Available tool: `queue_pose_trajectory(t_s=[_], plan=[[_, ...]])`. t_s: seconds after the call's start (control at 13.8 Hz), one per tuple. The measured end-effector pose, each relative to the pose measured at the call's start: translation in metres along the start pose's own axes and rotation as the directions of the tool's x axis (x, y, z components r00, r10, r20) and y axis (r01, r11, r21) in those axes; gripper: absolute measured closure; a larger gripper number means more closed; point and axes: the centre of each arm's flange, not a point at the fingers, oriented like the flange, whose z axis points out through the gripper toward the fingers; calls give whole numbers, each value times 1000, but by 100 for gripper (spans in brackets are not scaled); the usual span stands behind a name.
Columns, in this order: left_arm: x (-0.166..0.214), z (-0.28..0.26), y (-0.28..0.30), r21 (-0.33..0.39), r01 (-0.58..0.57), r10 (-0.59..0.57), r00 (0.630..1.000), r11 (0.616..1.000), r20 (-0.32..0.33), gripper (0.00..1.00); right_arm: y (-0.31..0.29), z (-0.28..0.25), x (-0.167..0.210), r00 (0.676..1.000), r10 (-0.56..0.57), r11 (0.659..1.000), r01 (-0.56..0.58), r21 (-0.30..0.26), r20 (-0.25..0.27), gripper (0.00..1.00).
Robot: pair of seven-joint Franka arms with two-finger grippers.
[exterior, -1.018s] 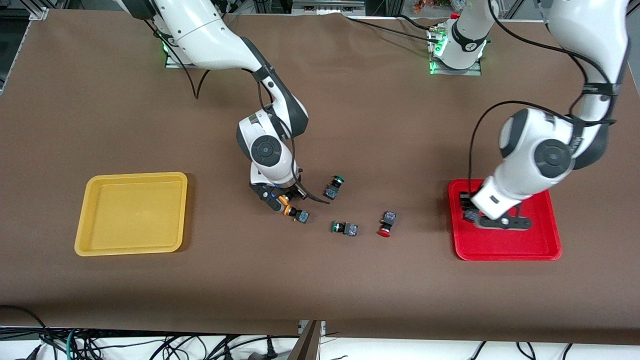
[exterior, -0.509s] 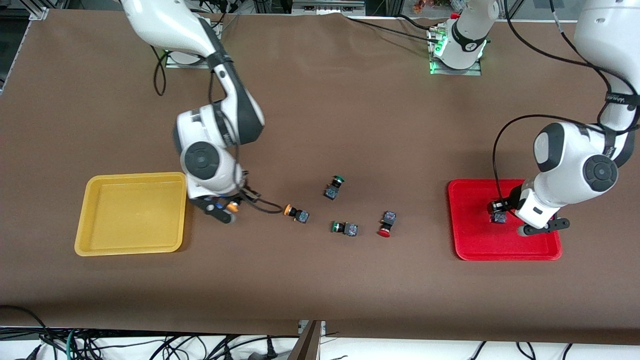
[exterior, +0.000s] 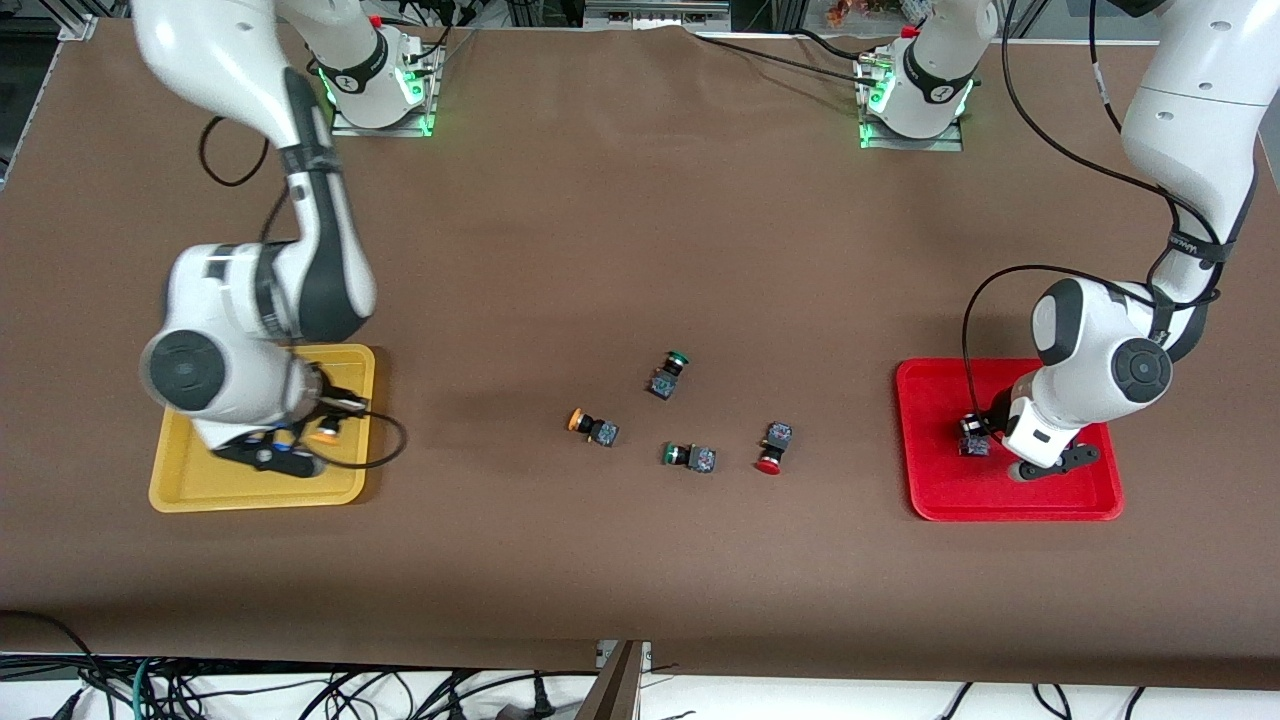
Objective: Place red and yellow buttons in trays
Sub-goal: 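Release the red button in the red tray while the right gripper carries the yellow button, then release the yellow button in the yellow tray while the left gripper returns to buttons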
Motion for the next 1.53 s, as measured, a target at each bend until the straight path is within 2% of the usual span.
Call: queue_pose_trajectory(t_s=[0.15,0.29,0.44,0.51,0.73,1.02,1.31,1.53], plan=[[0,0,2,17,-13,13,1000,1000,-8,42,61,12,17,998,-52,999,52,12,19,59],[0,-1,3,18,-13,14,1000,1000,-12,23,109,28,28,995,-92,995,90,53,30,59],[3,-6,4,17,-13,13,1000,1000,-23,3,132,49,37,989,-145,987,143,67,24,59],[5,-14,5,17,-14,14,999,1000,-33,0,138,61,41,986,-165,985,163,60,21,59],[7,-68,15,49,-27,29,999,998,-32,0,161,102,50,982,-185,982,183,41,32,59],[-2,-147,62,63,-83,86,995,995,-42,0,189,143,51,979,-195,981,193,31,61,59],[-21,-148,127,48,-185,187,981,982,-46,0,216,159,46,977,-197,980,194,43,86,59],[-51,-134,213,33,-328,329,943,944,-43,0,222,165,43,977,-193,981,189,49,93,59]])
